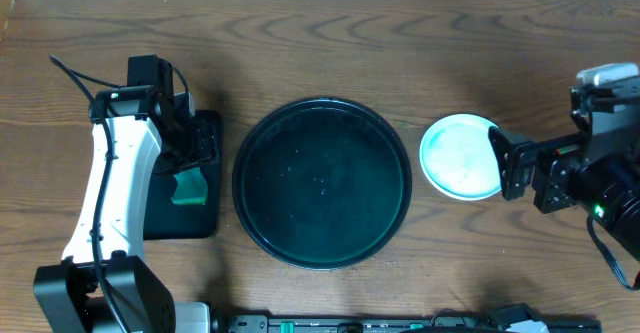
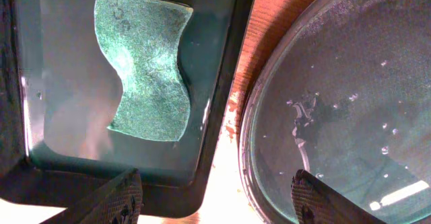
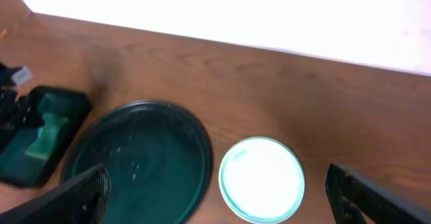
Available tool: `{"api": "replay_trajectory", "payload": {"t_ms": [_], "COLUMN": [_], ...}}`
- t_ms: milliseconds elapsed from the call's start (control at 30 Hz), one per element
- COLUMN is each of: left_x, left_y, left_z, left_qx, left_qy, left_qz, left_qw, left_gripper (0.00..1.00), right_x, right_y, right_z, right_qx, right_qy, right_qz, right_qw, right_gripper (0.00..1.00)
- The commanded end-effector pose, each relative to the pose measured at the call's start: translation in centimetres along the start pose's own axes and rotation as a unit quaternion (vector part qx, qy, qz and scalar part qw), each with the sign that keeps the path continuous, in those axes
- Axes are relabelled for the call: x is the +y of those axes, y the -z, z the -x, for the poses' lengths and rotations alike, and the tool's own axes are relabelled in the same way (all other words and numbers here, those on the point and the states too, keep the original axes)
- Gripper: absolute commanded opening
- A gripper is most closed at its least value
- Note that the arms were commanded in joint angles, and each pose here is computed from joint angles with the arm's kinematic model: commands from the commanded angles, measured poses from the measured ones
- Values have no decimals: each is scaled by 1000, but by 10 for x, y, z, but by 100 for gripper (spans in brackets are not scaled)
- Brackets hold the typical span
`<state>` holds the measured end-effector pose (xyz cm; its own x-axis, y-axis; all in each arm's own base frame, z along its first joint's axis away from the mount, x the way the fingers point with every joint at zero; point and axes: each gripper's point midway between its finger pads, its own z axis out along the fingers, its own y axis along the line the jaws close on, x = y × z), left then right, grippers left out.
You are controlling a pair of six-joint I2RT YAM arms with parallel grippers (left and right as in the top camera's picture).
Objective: Clean dirty plates on tray and stack at the side
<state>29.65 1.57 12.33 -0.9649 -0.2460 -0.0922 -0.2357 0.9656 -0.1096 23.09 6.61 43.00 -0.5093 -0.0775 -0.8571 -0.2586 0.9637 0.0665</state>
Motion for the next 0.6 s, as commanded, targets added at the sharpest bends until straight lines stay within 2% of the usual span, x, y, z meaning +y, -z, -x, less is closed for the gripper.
{"api": "replay_trajectory", "payload": {"t_ms": [0,133,567], "left_x": [1,1,1], "left_y": [-1,-1,-1], "left_z": [-1,-1,-1], "left_qx": [4,4,4], "left_qy": [-2,-2,-2], "left_qz": [0,0,0], "left_qw": [1000,1000,1000], "left_gripper": [72,72,72], "right_x": [-16,-31,-48], "right_y": [-16,-38,-104], "right_z": [-10,-28,-154], "right_qx": [-1,-42,-186], "right_qy": [14,41,56], "right_qz": [-41,-54,-52], "right_qw": [999,997,980], "right_gripper": [99,99,99]}}
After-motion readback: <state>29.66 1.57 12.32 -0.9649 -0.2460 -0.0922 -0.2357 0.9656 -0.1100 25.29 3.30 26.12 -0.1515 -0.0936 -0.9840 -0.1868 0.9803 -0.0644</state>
